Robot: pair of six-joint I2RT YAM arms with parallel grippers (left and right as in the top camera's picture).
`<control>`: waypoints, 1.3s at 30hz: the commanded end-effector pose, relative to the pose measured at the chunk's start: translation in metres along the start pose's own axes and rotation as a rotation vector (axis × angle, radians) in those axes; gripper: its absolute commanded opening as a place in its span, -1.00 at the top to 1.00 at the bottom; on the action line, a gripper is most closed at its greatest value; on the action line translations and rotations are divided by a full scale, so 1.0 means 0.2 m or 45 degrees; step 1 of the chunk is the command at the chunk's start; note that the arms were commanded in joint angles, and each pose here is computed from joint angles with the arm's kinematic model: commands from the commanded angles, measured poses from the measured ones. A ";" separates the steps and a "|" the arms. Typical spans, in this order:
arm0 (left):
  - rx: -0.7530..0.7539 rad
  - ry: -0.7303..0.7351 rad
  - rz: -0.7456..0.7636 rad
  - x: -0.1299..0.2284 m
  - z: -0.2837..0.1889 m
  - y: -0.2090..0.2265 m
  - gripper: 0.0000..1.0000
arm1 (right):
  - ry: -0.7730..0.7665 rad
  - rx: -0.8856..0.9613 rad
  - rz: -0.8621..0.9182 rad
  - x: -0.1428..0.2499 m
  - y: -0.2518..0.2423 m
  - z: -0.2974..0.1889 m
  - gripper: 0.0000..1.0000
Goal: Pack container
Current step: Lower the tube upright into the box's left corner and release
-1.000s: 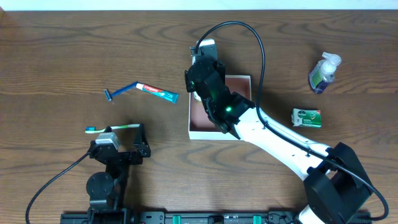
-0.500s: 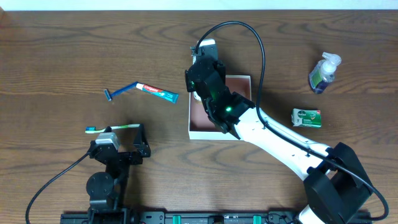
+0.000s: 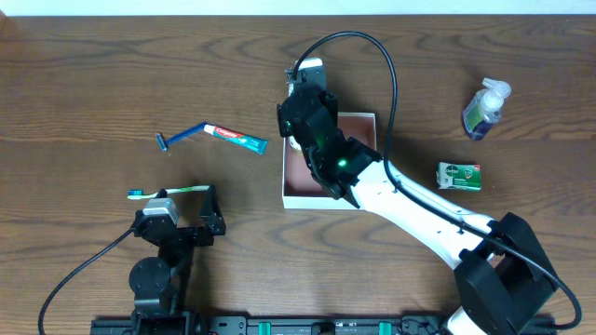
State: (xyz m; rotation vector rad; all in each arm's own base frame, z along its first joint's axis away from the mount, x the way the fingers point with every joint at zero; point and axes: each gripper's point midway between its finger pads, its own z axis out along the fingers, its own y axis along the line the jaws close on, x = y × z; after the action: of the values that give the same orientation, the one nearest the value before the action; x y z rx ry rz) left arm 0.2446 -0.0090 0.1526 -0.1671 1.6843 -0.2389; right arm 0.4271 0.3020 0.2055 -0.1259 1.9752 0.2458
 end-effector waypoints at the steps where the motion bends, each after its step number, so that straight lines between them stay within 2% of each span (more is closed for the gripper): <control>1: -0.002 0.060 0.011 0.09 0.01 0.02 -0.96 | -0.078 0.028 0.045 -0.13 -0.03 -0.01 0.97; 20: -0.002 0.060 0.011 0.09 0.01 0.02 -0.96 | -0.059 0.013 0.039 -0.06 -0.01 0.06 0.98; 21: -0.002 0.060 0.011 0.09 0.01 0.02 -0.96 | -0.059 0.013 0.039 -0.06 -0.01 0.06 0.92; 23: -0.002 0.060 0.011 0.09 0.01 0.02 -0.98 | -0.057 0.007 0.039 -0.06 0.00 0.06 0.49; 27: -0.002 0.060 0.011 0.09 0.01 0.02 -0.96 | -0.052 -0.012 0.035 -0.05 0.03 0.06 0.19; 39: -0.002 0.060 0.011 0.09 0.01 0.02 -0.96 | -0.087 -0.089 -0.044 -0.09 0.18 -0.07 0.15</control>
State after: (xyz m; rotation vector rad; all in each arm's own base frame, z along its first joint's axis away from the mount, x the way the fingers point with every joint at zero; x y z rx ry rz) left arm 0.2446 -0.0090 0.1525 -0.1672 1.6847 -0.2389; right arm 0.4183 0.3297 0.2057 -0.1925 1.9436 0.2797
